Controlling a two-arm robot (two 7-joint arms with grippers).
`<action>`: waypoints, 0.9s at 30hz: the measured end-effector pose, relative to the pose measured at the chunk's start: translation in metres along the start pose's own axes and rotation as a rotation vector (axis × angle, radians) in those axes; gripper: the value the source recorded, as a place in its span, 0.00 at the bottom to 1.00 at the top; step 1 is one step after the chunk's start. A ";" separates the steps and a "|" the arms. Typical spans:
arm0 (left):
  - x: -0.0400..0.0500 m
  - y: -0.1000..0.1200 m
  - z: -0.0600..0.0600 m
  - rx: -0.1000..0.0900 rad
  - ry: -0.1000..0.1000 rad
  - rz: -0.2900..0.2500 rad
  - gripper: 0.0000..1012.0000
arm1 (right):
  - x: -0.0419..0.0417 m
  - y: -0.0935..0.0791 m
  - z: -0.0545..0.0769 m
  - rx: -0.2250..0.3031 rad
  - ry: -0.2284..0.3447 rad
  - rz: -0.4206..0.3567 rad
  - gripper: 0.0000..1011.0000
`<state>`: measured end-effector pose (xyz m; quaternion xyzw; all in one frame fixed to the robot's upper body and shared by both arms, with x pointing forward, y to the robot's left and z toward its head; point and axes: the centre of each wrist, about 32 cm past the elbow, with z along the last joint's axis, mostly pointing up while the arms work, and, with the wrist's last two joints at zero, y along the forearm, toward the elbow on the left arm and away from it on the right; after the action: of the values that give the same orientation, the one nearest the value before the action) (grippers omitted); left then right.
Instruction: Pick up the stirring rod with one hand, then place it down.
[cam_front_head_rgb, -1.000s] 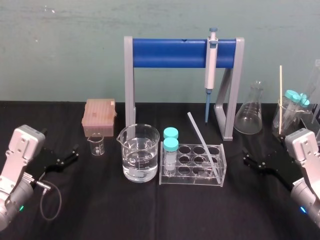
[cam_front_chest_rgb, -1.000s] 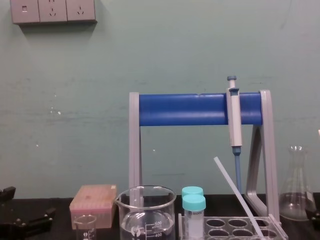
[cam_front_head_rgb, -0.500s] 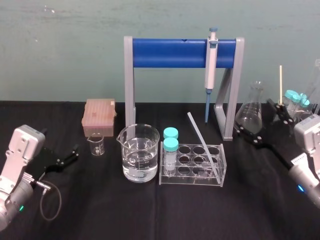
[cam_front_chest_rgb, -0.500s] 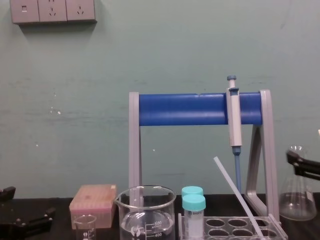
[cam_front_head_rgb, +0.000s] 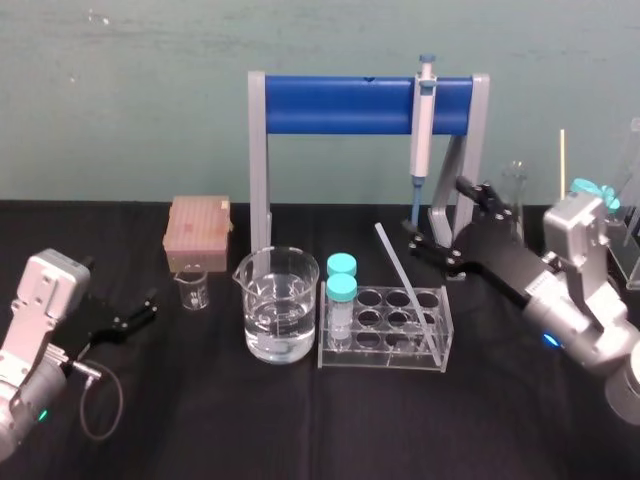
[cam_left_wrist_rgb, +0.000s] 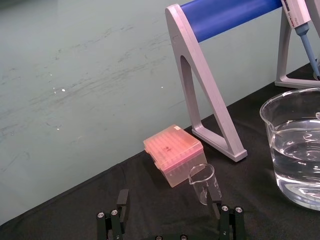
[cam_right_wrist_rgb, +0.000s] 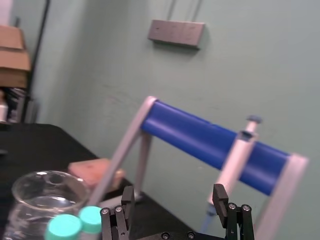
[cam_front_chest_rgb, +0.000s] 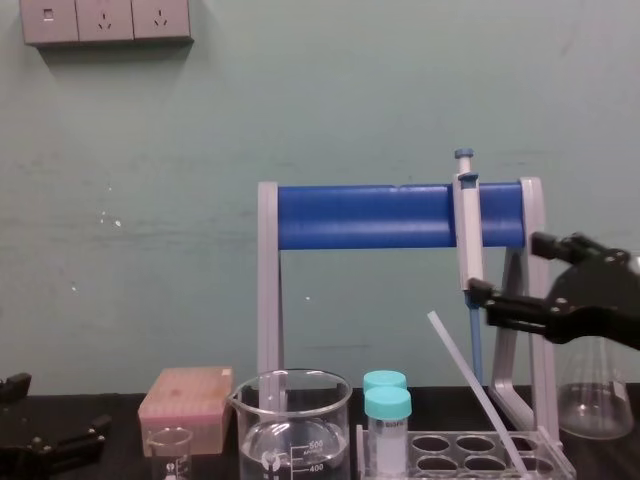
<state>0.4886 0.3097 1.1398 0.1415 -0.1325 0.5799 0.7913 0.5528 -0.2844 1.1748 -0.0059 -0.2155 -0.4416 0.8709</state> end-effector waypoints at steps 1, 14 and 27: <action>0.0000 0.000 0.000 0.000 0.000 0.000 0.99 | -0.0004 0.005 -0.001 0.000 0.024 0.024 0.99; 0.0000 0.000 0.000 0.000 0.000 0.000 0.99 | -0.0152 0.024 -0.011 -0.060 0.297 0.119 0.99; 0.0000 0.000 0.000 0.000 0.000 0.000 0.99 | -0.0251 0.014 -0.023 -0.145 0.384 0.106 0.99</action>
<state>0.4886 0.3097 1.1398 0.1415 -0.1325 0.5799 0.7913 0.5594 -0.2609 1.1472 0.0042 -0.0128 -0.4027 0.9152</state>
